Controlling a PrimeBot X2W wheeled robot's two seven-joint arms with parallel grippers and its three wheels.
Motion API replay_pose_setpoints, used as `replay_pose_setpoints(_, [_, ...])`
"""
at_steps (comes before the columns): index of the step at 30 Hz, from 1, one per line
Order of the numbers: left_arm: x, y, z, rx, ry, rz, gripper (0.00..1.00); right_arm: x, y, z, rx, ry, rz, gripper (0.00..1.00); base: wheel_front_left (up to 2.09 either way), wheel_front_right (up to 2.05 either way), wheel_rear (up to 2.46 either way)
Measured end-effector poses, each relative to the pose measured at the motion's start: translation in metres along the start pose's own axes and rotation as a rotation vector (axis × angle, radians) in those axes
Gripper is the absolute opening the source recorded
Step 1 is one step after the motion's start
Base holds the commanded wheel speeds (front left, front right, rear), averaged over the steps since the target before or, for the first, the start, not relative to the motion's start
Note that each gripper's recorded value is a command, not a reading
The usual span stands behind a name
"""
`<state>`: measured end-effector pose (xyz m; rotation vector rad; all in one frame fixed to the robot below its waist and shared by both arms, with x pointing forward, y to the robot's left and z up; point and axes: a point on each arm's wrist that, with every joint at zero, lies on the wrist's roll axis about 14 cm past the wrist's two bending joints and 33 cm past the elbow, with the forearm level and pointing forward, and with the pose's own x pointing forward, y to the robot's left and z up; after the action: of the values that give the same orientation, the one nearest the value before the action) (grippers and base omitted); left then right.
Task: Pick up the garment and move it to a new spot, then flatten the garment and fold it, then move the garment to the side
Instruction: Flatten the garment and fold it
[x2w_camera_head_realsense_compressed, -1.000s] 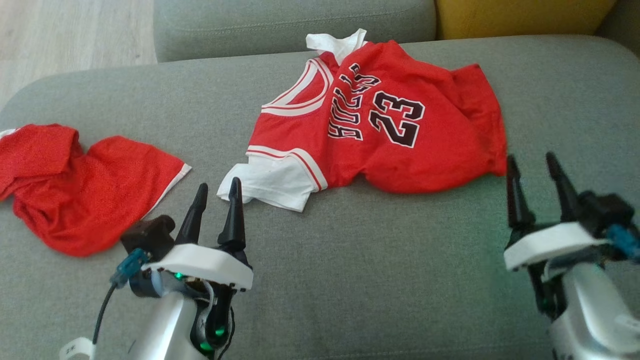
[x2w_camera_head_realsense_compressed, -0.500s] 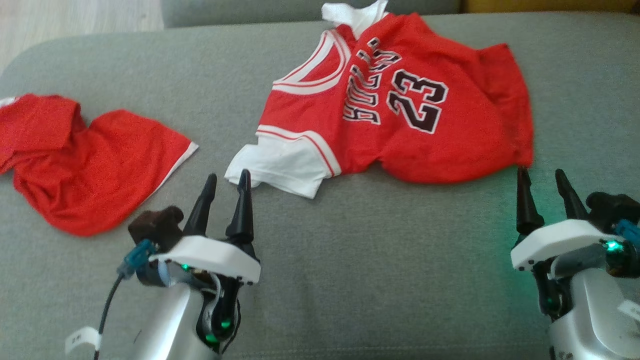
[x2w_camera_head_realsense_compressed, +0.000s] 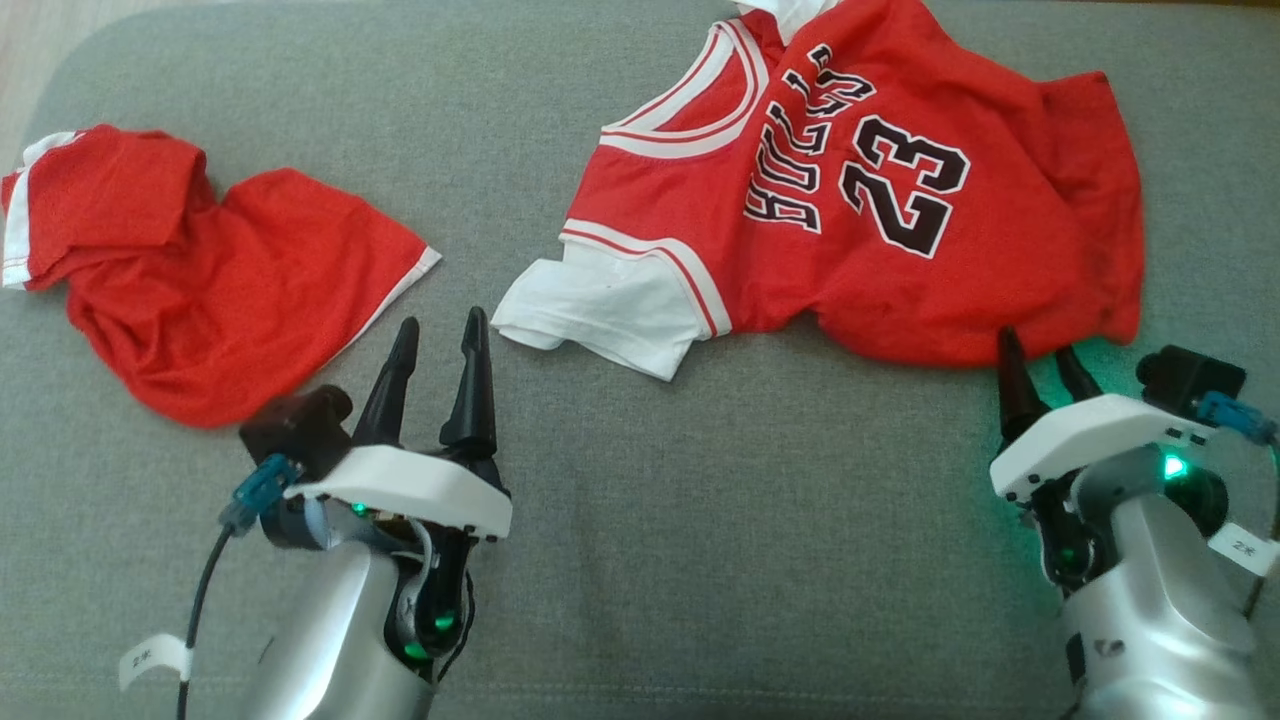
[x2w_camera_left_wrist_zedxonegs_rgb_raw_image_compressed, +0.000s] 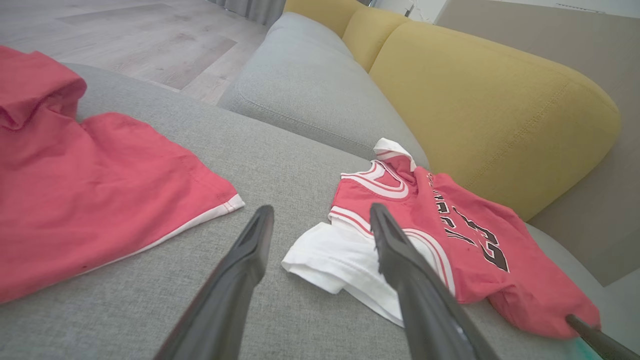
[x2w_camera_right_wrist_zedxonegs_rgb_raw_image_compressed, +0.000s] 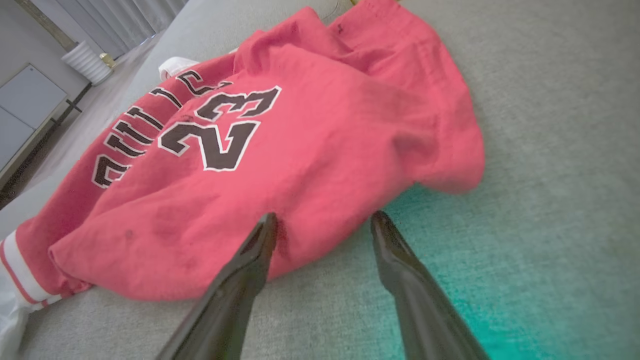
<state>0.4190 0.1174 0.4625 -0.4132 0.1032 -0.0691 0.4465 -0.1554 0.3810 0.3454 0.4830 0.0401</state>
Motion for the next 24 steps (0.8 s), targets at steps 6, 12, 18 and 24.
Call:
replay_pose_setpoints(6, [0.0, -0.003, 0.001, 0.0, -0.003, -0.008, 1.0, 0.003, -0.011, 0.022, -0.042, -0.075, -0.039, 0.0, 0.0, 0.0, 0.0])
replay_pose_setpoints(12, [0.0, -0.012, 0.006, 0.0, -0.016, -0.033, 1.0, -0.01, -0.033, 0.059, -0.152, -0.165, -0.096, 0.0, 0.0, 0.0, 0.0])
replay_pose_setpoints(18, [-0.001, -0.025, 0.013, 0.0, -0.035, -0.066, 1.0, -0.04, -0.058, 0.087, -0.313, -0.168, -0.175, 0.0, 0.0, 0.0, 0.0])
replay_pose_setpoints(24, [-0.005, -0.029, 0.017, -0.013, -0.045, -0.074, 1.0, -0.074, -0.091, 0.088, -0.389, -0.105, -0.3, 0.0, 0.0, 0.0, 0.0])
